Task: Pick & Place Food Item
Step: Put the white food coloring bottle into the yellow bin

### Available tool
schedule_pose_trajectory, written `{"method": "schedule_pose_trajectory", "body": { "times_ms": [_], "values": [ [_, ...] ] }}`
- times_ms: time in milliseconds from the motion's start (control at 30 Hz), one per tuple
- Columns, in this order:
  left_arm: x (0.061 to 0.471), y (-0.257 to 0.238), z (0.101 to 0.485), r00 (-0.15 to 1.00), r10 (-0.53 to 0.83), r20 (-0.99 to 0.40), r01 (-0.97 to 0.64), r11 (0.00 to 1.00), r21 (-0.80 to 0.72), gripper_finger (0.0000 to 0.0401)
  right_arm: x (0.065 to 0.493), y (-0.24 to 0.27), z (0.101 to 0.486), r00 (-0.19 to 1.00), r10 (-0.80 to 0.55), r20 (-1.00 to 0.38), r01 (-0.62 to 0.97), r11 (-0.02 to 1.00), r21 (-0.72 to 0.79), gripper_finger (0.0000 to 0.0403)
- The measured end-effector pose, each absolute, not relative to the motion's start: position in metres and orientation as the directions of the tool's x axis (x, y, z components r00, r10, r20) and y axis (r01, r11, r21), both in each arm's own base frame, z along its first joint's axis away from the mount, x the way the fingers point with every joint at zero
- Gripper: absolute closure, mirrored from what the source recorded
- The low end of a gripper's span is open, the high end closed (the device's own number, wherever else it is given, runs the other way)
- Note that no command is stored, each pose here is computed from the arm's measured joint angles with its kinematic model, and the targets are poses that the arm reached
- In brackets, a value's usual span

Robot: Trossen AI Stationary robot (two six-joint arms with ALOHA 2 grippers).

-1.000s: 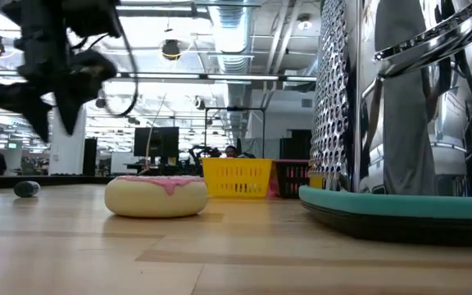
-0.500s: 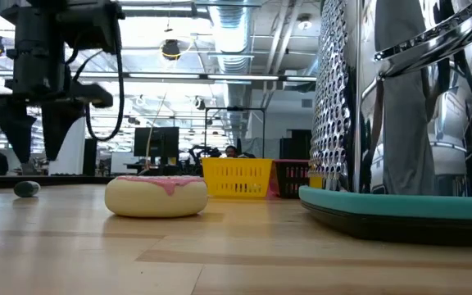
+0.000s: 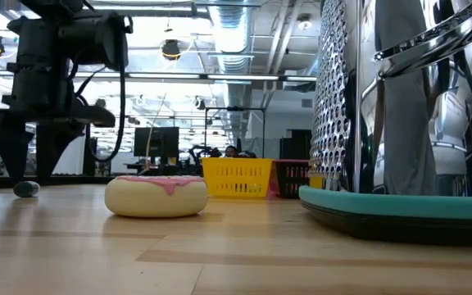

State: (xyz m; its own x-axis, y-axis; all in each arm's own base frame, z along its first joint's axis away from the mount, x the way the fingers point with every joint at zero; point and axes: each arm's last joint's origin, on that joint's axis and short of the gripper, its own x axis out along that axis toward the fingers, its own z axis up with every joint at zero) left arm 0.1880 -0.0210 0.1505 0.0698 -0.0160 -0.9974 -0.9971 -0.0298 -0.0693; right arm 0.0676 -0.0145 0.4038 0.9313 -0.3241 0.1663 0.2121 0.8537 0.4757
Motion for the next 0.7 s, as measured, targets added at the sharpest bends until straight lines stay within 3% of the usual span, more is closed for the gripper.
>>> {"method": "schedule_pose_trajectory", "body": {
  "times_ms": [367, 700],
  "values": [
    [0.202, -0.021, 0.132, 0.047, 0.006, -0.999, -0.998, -0.040, -0.047, 0.0275, 0.067, -0.014, 0.404, 0.932, -0.323, 0.165, 0.211, 0.853, 0.478, 0.0255],
    [0.203, -0.020, 0.129, 0.049, 0.033, -0.998, -0.998, -0.043, -0.051, 0.0315, 0.068, -0.014, 0.404, 0.933, -0.318, 0.165, 0.206, 0.854, 0.478, 0.0255]
  ]
}}
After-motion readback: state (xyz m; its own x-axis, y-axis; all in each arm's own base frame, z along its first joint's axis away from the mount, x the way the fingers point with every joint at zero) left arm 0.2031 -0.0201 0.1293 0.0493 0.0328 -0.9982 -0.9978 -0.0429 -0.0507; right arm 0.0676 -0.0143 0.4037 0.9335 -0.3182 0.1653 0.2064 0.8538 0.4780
